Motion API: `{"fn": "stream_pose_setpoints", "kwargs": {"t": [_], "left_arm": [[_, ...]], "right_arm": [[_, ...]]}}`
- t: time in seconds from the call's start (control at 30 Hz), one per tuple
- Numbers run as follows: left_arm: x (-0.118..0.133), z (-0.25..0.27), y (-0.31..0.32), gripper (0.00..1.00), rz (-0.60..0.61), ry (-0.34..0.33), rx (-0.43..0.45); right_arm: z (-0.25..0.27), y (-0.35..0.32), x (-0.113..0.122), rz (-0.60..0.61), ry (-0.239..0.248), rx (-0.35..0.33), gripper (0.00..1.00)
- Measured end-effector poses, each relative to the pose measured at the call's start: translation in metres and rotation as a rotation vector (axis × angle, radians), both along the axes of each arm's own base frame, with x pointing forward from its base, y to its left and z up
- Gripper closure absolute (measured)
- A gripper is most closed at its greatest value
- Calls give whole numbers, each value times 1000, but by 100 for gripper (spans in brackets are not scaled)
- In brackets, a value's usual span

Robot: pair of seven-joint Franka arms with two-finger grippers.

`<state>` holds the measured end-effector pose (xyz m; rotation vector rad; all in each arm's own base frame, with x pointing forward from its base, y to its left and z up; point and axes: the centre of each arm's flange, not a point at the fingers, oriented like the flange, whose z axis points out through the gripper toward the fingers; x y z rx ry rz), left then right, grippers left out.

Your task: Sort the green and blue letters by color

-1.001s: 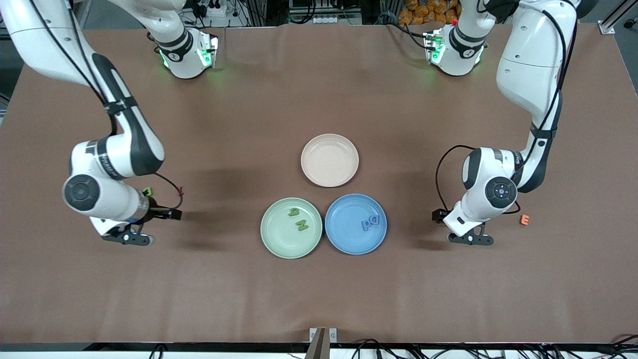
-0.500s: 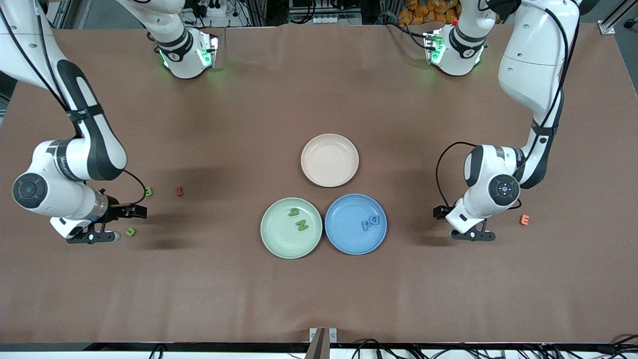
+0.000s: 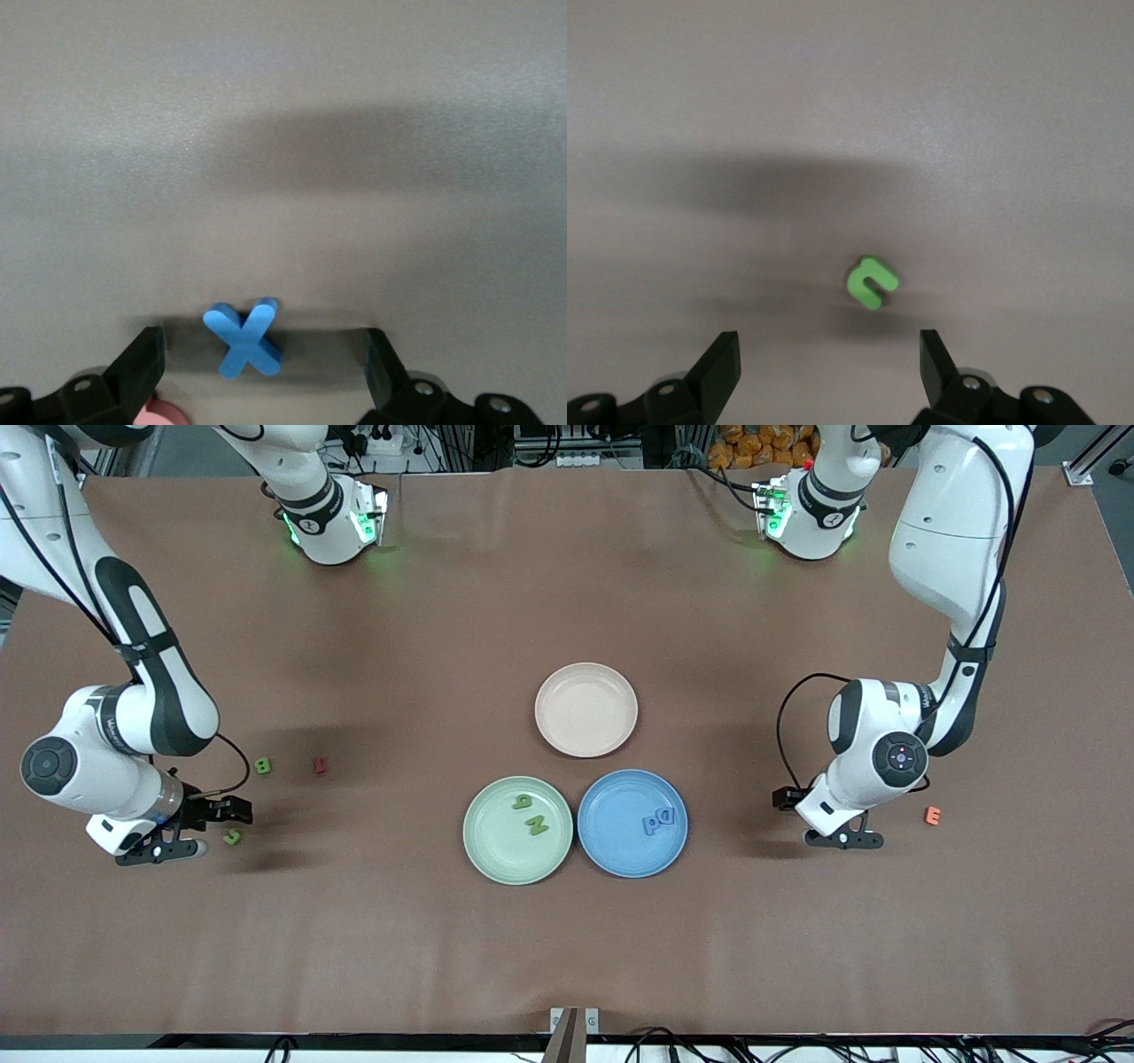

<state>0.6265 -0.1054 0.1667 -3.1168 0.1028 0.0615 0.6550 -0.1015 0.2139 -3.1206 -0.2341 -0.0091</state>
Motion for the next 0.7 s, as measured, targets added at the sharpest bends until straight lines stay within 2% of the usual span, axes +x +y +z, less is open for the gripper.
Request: {"fn": "stream_pose_setpoints", "kwargs": {"t": [0.3, 0.37, 0.43, 0.5, 0.7], "left_arm": [[1, 0, 5, 0, 8, 0, 0], [1, 0, 5, 0, 8, 0, 0], [1, 0, 5, 0, 8, 0, 0], [1, 0, 5, 0, 10, 0, -2], [1, 0, 5, 1, 13, 0, -4]], "right_arm": [[-11, -7, 3, 19, -22, -12, 13], [-14, -7, 4, 28, -29, -19, 19], [-18, -8, 4, 32, -34, -23, 19], [-22, -11, 3, 33, -36, -27, 25], [-30, -15, 3, 30, -39, -29, 28]]}}
